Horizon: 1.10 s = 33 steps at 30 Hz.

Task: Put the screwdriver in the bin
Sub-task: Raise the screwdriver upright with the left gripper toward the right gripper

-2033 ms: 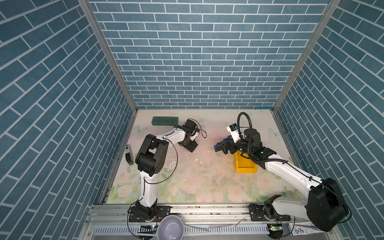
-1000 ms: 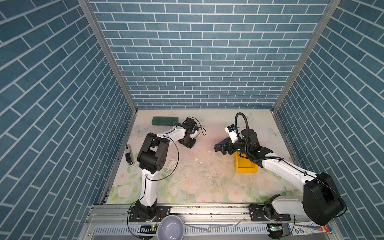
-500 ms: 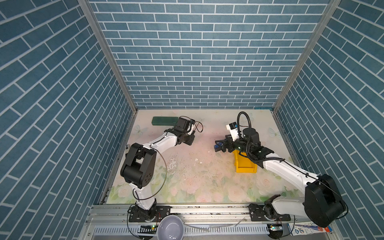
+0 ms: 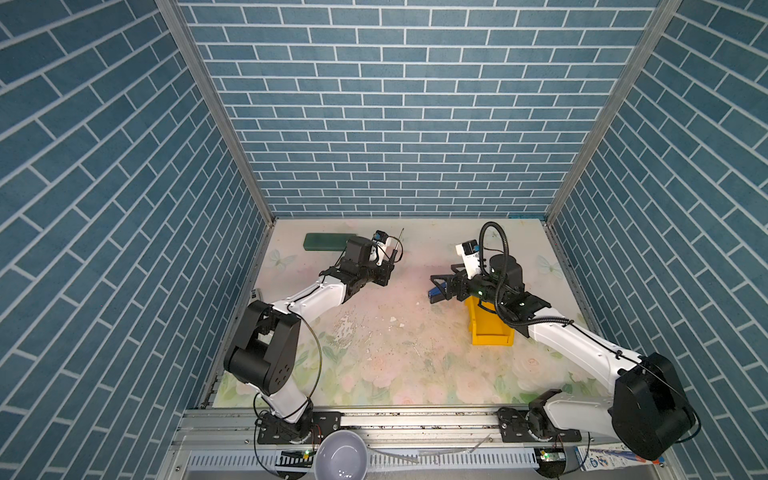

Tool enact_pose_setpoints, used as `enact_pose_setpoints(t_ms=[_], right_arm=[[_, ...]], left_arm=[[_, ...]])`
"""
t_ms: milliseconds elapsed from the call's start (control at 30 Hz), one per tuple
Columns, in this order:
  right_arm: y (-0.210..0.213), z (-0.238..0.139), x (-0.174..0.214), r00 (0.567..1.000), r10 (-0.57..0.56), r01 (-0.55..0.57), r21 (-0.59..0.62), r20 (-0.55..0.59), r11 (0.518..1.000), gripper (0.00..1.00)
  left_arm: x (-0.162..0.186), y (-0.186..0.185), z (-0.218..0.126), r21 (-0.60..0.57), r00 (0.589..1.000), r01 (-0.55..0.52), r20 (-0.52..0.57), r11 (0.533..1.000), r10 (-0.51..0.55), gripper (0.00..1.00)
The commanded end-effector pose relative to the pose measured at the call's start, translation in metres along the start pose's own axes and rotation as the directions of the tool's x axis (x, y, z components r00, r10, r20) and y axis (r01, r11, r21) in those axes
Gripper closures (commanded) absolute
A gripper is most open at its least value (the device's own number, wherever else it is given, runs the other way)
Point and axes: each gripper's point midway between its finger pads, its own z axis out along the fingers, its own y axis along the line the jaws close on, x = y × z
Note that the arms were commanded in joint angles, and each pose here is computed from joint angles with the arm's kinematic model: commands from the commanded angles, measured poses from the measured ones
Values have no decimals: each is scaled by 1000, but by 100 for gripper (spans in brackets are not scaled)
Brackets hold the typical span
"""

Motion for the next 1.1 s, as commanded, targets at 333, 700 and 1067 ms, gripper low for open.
enact_pose_setpoints(t_ms=[333,700,1067], right_arm=[[31,-12,-83,966,153,-111,-197,211,974,1],[47,-6,-123,950,167,-73,-332,264,940,16],[48,10,-120,960,229,-153,-379,164,913,70]], left_arm=[[-59,-90,-52,446,929,-176,371,877,-2,100],[-55,-135,-65,571,920,-281,390,772,47,100],[-45,-142,-62,590,932,-284,356,756,72,100]])
